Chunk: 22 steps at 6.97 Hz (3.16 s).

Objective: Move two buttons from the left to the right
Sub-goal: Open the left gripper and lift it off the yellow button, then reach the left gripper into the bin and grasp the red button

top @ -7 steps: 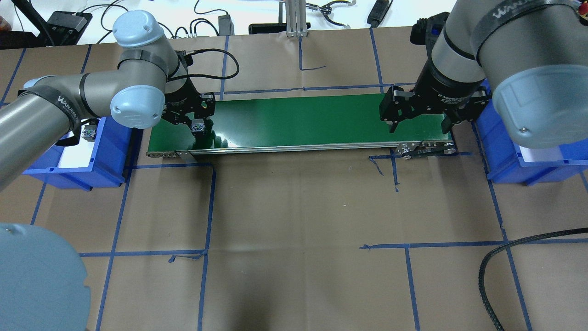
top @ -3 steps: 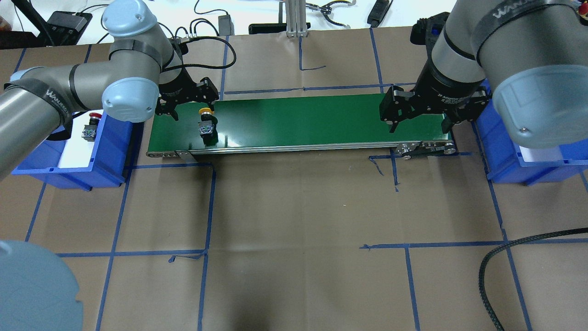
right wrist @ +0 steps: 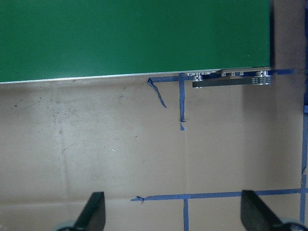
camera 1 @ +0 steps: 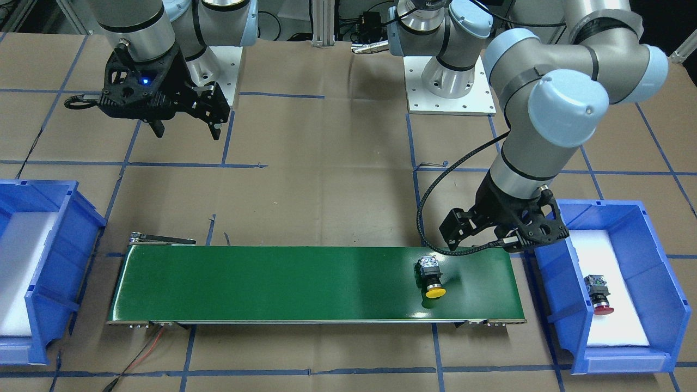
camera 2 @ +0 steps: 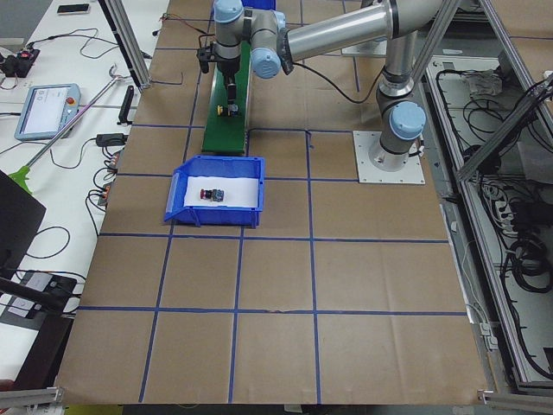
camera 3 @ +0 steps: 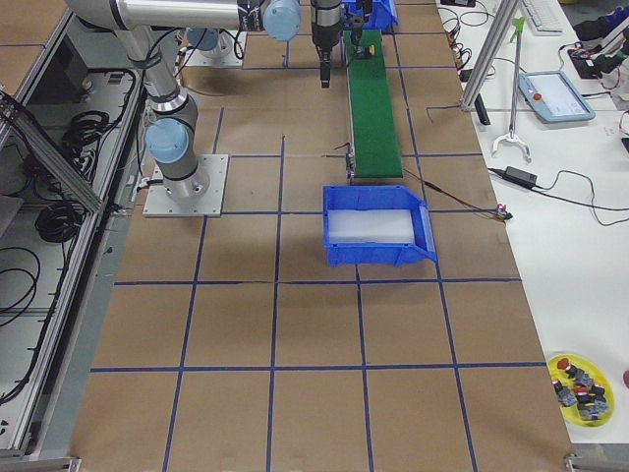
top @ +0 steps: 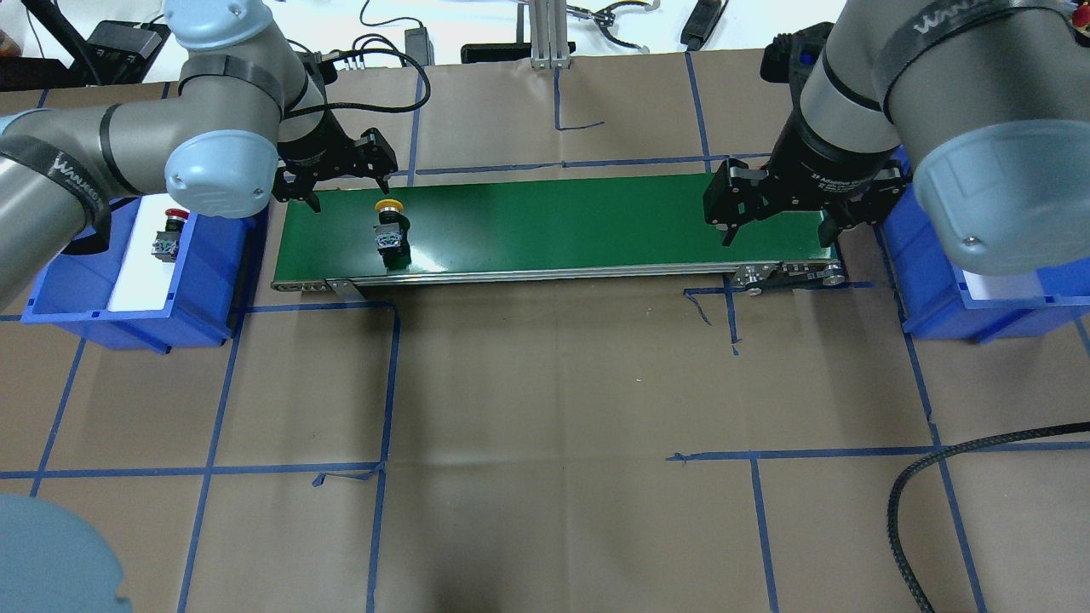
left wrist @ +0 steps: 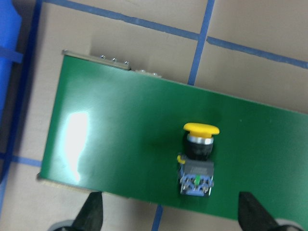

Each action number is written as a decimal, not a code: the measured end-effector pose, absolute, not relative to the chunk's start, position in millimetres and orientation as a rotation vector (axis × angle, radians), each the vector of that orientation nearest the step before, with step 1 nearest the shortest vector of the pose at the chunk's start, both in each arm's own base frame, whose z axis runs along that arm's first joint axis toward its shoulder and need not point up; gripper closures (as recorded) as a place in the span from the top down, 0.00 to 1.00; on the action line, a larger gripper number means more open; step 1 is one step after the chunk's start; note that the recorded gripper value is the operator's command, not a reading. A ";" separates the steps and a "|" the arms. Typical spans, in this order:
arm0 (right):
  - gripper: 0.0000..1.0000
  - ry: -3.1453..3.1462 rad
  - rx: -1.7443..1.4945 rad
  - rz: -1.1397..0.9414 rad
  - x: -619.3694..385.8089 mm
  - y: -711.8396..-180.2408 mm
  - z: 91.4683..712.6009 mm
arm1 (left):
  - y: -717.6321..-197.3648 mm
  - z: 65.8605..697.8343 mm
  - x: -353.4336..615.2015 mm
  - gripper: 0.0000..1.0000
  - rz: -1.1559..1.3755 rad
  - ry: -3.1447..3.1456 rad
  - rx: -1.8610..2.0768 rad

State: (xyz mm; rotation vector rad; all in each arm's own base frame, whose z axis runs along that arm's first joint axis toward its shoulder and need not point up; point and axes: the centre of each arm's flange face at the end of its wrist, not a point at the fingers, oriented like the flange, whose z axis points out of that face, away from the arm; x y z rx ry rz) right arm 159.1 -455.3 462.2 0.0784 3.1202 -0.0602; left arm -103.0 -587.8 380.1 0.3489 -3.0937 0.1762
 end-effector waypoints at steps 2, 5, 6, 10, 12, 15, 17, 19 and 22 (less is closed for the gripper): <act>1.00 3.120 0.078 -0.060 159.1 -455.3 462.1 | -587.7 404.0 -82.6 1.00 0.182 -3.107 0.281; 1.00 3.120 0.078 -0.059 159.1 -455.2 461.7 | -603.7 423.6 9.9 1.00 0.144 -3.135 0.172; 1.00 3.120 0.078 -0.059 159.1 -455.2 461.8 | -604.7 420.2 49.2 1.00 0.129 -3.141 0.146; 1.00 3.121 0.078 -0.061 159.0 -455.7 461.5 | -601.2 384.6 174.8 1.00 0.070 -3.141 0.038; 1.00 3.117 0.079 -0.070 159.4 -456.6 461.6 | -610.6 354.2 197.5 1.00 0.058 -3.138 0.028; 1.00 3.109 0.081 -0.093 160.7 -468.9 453.4 | -633.6 291.3 206.9 1.00 0.099 -3.152 0.015; 1.00 3.102 0.080 -0.162 161.5 -482.2 449.7 | -642.6 259.3 211.4 1.00 0.100 -3.152 0.013; 1.00 3.101 0.080 -0.179 161.5 -484.5 449.9 | -648.3 230.0 214.0 1.00 0.077 -3.147 0.017; 1.00 3.104 0.080 -0.183 161.2 -484.6 450.3 | -648.7 213.9 214.0 0.38 0.051 -3.139 0.020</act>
